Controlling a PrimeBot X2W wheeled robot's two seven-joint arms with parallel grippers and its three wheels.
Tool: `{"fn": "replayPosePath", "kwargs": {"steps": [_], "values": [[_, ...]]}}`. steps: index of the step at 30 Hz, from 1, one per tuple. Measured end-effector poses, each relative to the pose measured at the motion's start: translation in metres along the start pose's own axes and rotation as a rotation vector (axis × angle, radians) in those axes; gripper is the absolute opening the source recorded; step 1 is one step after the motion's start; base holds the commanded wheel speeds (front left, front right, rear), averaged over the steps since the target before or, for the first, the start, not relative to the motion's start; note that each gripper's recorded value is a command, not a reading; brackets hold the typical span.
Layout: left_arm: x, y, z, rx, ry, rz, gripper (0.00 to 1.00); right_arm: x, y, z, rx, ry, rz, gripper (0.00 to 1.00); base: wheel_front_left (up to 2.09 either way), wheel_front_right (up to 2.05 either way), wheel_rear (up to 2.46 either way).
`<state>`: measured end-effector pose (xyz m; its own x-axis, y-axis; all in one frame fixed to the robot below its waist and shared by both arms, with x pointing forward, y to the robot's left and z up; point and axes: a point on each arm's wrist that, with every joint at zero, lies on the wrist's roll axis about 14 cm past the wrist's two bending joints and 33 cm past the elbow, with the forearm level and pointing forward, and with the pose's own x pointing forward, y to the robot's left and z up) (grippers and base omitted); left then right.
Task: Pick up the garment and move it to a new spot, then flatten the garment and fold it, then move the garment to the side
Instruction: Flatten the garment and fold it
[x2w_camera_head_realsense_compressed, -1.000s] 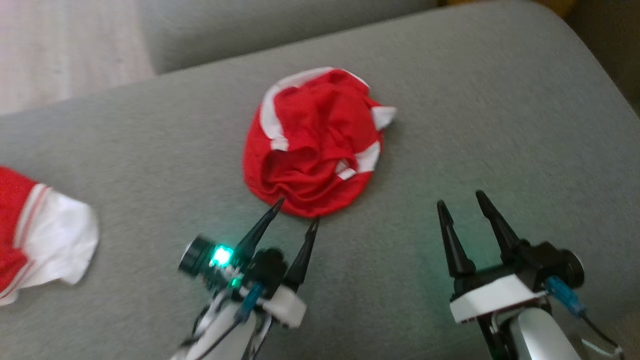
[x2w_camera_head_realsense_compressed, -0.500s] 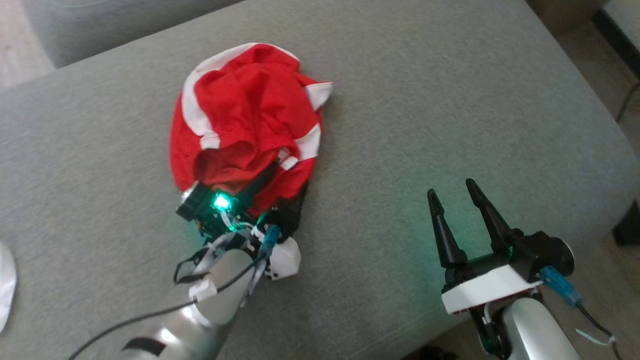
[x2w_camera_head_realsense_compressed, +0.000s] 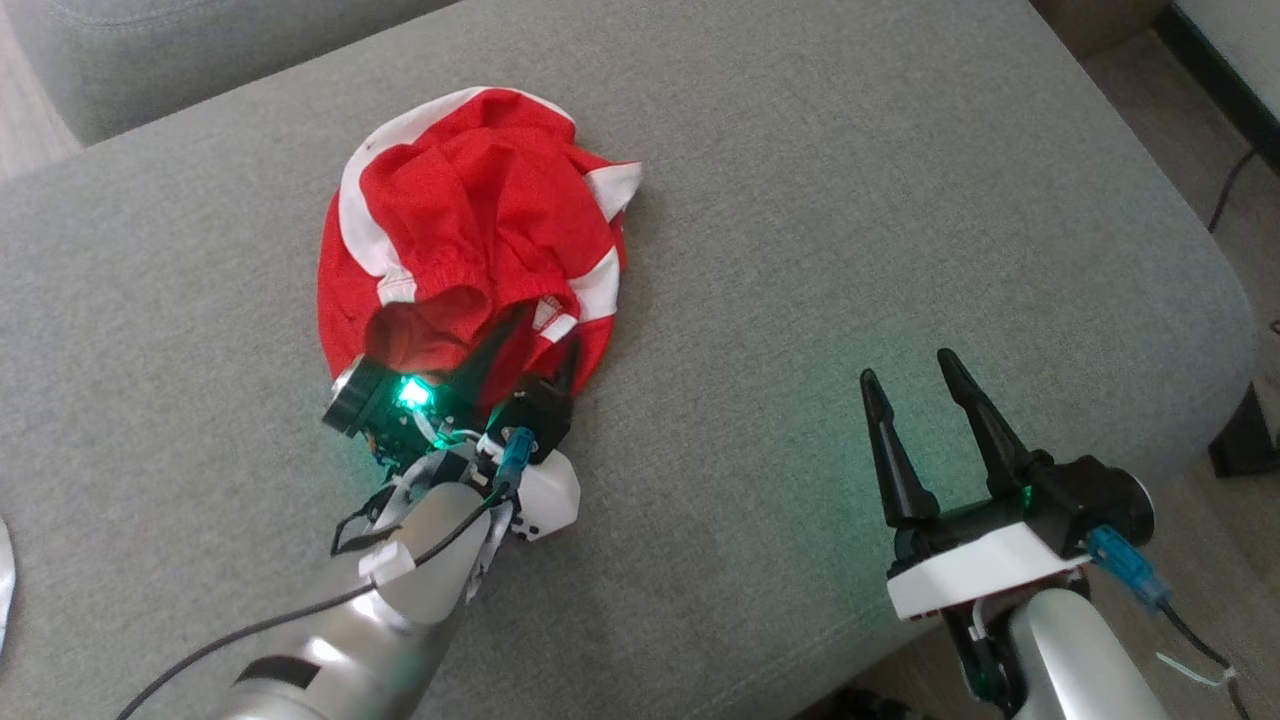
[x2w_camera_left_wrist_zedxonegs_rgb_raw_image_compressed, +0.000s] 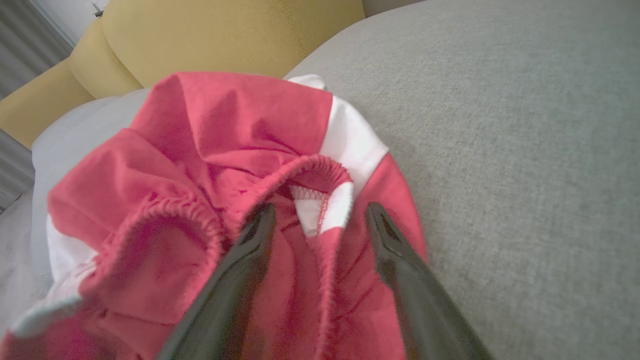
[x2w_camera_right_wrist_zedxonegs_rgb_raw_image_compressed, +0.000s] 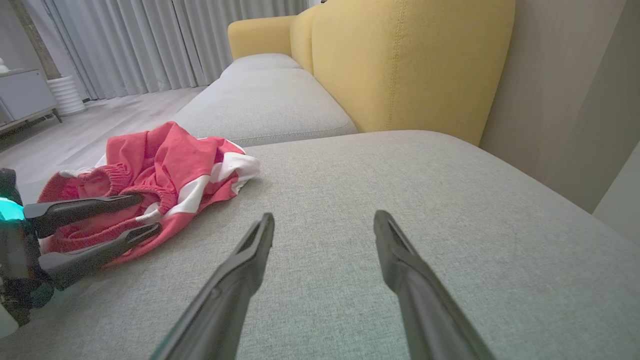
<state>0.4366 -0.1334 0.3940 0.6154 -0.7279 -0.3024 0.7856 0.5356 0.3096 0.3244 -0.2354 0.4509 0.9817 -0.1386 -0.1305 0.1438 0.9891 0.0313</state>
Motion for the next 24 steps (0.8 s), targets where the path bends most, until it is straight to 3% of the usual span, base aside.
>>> {"fn": "replayPosePath", "kwargs": {"steps": [1,2,4,6,15,24], "values": [[-0.001,0.0,0.001,-0.003,-0.005,0.0,0.72,0.0,0.0,0.0,0.001,-0.002,0.001,1.0,0.0,0.0,0.0],[-0.002,0.0,0.003,-0.011,-0.009,0.002,0.51,0.0,0.001,0.001,0.001,-0.005,0.003,1.0,0.0,0.0,0.0],[-0.003,-0.001,0.004,-0.013,-0.011,-0.005,0.32,-0.001,0.002,0.002,0.001,-0.01,0.006,1.0,0.0,0.0,0.0],[-0.004,-0.003,0.006,-0.016,-0.017,-0.01,0.0,-0.001,0.003,0.003,0.002,-0.012,0.009,1.0,0.0,0.0,0.0],[-0.005,-0.011,0.02,-0.083,-0.059,-0.049,0.0,-0.002,0.004,0.005,0.003,-0.019,0.015,1.0,0.0,0.0,0.0],[-0.011,-0.016,0.104,-0.246,-0.278,-0.156,0.0,-0.011,0.007,0.011,0.016,-0.046,0.022,1.0,0.0,0.0,0.0]]}}
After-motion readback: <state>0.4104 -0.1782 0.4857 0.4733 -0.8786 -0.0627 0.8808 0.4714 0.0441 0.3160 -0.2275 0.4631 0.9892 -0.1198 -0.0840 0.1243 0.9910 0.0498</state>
